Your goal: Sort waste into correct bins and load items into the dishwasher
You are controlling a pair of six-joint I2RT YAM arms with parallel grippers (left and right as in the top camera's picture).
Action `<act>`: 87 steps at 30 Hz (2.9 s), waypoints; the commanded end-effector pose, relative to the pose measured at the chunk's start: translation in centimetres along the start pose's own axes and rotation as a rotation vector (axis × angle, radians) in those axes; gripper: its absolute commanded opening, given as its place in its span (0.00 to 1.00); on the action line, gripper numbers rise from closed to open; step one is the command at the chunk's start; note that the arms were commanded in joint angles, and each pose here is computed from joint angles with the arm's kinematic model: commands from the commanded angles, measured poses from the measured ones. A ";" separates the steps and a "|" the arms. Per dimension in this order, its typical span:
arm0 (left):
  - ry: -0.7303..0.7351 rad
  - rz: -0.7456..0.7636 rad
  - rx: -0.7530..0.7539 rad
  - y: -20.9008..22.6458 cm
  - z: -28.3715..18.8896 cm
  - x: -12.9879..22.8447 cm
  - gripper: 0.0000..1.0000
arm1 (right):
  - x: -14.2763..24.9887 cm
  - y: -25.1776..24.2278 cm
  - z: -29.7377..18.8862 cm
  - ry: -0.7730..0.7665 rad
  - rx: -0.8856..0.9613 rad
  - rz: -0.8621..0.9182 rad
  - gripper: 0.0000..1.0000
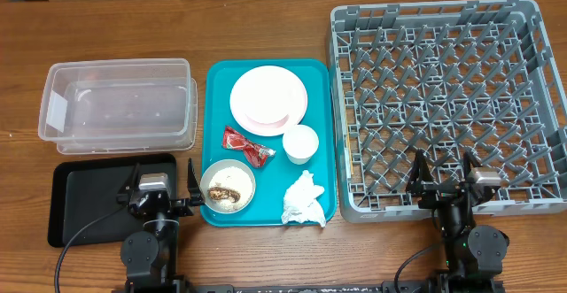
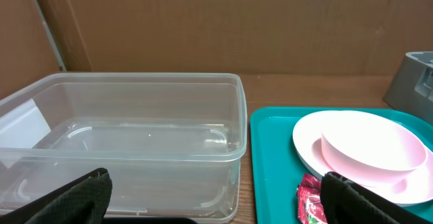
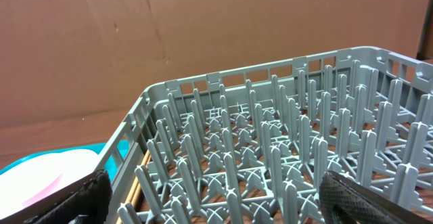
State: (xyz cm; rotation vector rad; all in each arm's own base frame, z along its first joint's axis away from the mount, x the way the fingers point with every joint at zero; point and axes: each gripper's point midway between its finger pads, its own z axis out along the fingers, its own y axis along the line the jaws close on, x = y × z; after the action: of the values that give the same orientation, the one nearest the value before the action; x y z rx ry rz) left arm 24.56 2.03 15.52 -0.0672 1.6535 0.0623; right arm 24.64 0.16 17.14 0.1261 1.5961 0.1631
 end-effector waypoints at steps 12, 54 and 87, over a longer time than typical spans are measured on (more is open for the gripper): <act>-0.007 0.015 -0.008 0.2 0.0 -0.1 1.00 | 0.1 0.0 0.0 -0.007 -0.001 0.004 1.00; -0.008 -0.024 0.030 -0.5 0.0 -0.1 1.00 | 0.1 0.0 0.0 -0.007 -0.001 0.004 1.00; 0.884 -0.158 0.472 -9.7 -5.7 -18.0 1.00 | 0.1 0.0 0.0 -0.007 -0.001 0.004 1.00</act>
State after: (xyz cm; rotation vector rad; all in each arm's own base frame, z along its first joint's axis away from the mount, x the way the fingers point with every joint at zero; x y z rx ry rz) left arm 20.09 -7.31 34.27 0.1317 2.3724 -0.5066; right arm 24.63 0.16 17.15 0.1260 1.5957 0.1631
